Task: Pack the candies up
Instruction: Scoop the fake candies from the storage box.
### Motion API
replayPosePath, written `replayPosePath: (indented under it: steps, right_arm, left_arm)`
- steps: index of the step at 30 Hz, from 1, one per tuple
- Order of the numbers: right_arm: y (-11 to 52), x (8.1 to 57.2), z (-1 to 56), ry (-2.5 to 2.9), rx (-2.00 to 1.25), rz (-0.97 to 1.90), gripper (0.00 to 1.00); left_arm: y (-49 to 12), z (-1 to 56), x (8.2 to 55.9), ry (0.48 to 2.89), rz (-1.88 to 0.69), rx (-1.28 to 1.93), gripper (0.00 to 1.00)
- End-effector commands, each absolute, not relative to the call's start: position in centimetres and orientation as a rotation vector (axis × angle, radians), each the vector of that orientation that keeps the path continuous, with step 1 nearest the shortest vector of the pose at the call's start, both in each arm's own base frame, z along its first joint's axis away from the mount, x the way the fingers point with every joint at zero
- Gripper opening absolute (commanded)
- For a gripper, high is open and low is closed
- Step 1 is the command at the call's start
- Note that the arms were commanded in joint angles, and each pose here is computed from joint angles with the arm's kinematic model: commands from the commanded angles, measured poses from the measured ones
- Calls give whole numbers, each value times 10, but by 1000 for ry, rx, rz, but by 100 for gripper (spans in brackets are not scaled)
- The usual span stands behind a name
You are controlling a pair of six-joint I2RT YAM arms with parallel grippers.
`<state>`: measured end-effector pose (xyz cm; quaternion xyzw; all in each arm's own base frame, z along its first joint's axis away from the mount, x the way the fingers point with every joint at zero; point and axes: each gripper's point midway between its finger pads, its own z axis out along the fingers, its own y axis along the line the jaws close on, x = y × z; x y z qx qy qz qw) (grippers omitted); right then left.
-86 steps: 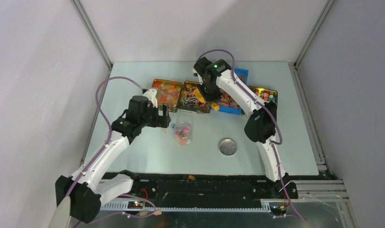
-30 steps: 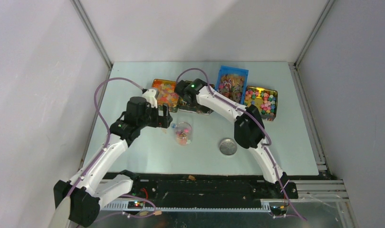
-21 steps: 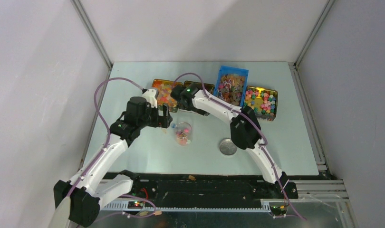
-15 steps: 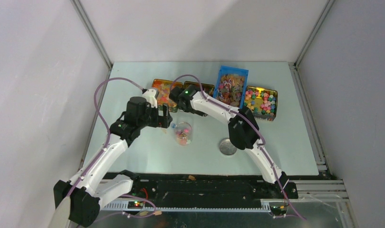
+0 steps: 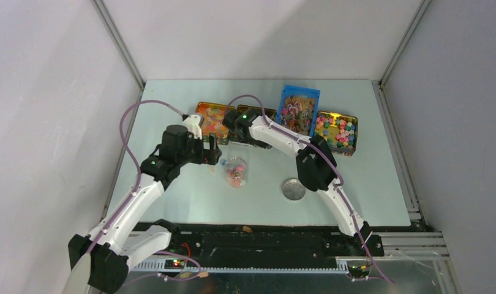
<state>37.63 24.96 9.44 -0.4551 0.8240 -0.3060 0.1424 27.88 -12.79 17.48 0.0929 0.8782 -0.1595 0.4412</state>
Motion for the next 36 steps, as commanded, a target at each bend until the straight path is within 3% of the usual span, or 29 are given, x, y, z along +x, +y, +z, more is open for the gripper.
replayPosePath:
  steps: [1, 19, 36]
  right_arm:
    - [236, 382, 130, 2348, -1254, -869, 0]
    - [275, 376, 88, 2335, -1435, -769, 0]
    - [312, 369, 73, 2488, -1369, -275, 0]
  left_arm:
    - [-126, 183, 283, 2133, -381, 231, 100]
    - [-125, 182, 283, 2133, -375, 226, 100]
    - [-123, 182, 283, 2130, -365, 219, 100]
